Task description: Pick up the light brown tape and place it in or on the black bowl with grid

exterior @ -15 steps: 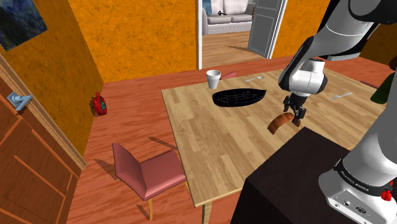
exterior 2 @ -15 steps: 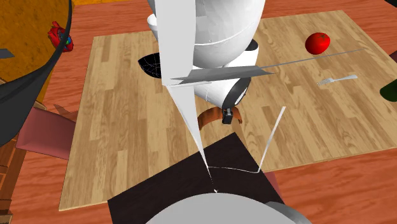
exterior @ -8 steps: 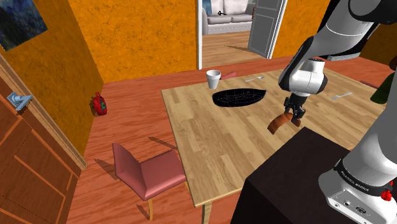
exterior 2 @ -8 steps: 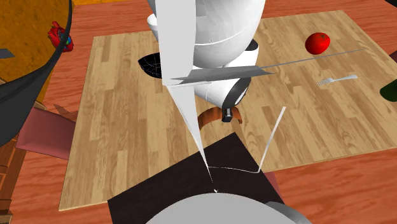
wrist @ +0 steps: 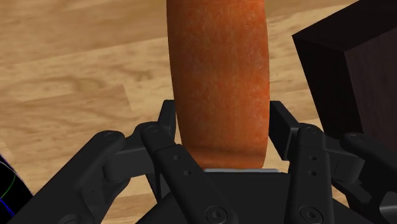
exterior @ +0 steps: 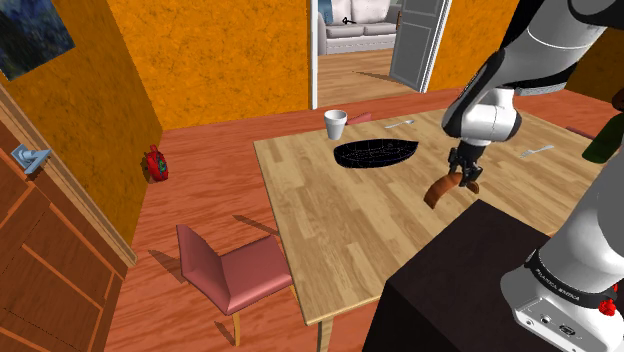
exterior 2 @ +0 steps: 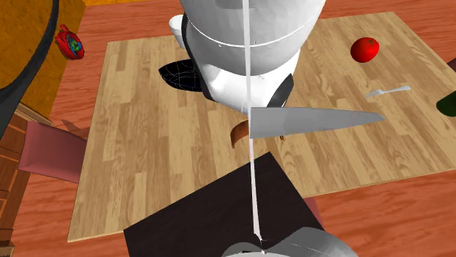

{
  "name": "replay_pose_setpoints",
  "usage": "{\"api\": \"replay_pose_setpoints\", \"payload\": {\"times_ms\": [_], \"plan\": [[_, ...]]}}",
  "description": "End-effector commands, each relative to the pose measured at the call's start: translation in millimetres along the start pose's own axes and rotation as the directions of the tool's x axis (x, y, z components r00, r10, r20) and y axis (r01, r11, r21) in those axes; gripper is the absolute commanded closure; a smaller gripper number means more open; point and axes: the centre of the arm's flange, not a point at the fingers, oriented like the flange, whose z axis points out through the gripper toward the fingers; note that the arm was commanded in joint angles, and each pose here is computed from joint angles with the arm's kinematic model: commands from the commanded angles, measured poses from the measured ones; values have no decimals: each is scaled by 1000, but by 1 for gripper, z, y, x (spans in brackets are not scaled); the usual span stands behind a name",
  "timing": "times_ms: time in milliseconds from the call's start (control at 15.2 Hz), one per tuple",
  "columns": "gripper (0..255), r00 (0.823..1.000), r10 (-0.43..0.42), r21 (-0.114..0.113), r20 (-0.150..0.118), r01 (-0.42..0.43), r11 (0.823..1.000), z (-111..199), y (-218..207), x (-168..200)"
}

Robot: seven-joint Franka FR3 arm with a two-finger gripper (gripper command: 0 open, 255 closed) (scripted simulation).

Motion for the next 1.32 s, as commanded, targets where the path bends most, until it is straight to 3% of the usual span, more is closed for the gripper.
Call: {"api": "replay_pose_setpoints", "payload": {"times_ms": [0, 1254], "plan": [[255, 1000, -1, 1, 0, 1, 1000, -10, -1, 0], [255, 1000, -1, 1, 0, 1, 1000, -111, -1, 0]]}}
